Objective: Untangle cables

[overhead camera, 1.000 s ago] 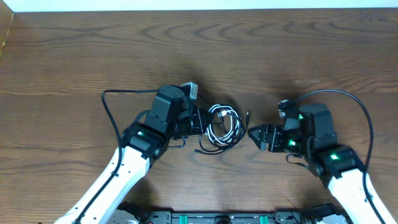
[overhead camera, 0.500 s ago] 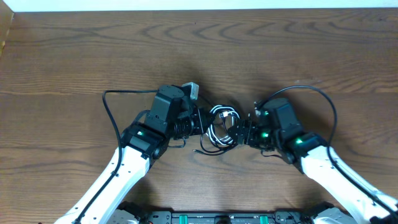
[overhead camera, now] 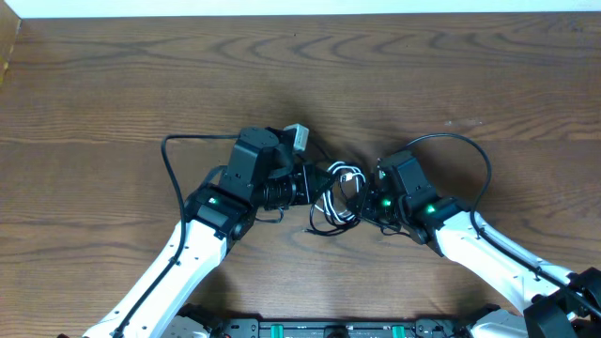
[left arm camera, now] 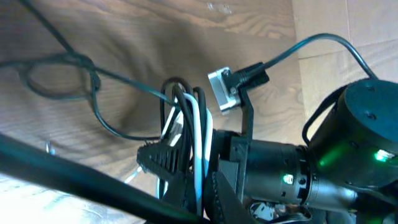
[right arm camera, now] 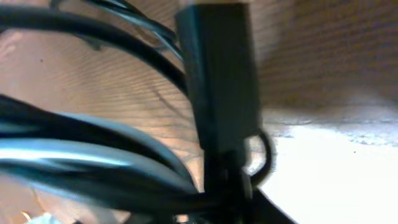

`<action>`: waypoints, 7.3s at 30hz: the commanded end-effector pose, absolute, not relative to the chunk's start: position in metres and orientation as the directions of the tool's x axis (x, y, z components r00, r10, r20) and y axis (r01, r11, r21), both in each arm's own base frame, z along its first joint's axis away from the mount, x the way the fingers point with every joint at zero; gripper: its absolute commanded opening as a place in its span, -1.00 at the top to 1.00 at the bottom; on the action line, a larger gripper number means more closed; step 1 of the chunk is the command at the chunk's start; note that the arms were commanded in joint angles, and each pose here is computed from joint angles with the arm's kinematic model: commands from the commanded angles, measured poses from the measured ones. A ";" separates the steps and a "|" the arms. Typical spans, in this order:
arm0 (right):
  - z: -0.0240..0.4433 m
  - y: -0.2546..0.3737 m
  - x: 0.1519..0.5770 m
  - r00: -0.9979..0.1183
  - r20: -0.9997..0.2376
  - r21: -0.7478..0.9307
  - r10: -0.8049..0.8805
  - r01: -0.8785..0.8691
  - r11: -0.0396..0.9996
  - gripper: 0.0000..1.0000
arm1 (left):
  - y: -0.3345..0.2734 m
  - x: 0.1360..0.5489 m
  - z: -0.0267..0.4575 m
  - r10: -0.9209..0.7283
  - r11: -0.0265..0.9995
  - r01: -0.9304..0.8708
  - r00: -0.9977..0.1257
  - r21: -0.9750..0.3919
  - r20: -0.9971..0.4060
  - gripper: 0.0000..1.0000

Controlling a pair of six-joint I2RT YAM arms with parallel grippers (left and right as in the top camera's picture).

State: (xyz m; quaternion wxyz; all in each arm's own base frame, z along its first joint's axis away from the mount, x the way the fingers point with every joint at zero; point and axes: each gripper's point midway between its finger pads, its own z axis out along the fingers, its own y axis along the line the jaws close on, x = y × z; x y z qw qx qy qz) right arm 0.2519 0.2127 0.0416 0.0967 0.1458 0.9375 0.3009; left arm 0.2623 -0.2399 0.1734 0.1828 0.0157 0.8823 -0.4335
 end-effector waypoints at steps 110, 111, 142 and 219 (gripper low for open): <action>0.131 0.066 0.236 -0.756 -0.565 0.270 0.330 0.209 0.940 0.98 | -0.096 0.297 0.082 -0.228 0.973 -0.208 -0.842 -0.096 -0.488 0.83; 0.133 0.065 0.239 -0.746 -0.577 0.269 0.333 0.211 0.940 0.98 | -0.096 0.297 0.082 -0.228 0.973 -0.208 -0.842 -0.096 -0.488 0.83; 0.137 0.081 0.259 -0.729 -0.592 0.330 0.344 0.171 0.928 0.98 | -0.117 0.290 0.079 -0.122 0.987 -0.062 -0.889 -0.147 -0.442 -0.38; 0.074 -0.007 0.248 -0.751 -0.467 0.031 0.467 0.514 0.857 0.88 | -0.066 0.332 0.097 -0.458 0.887 -0.399 -0.701 -0.231 -0.546 0.84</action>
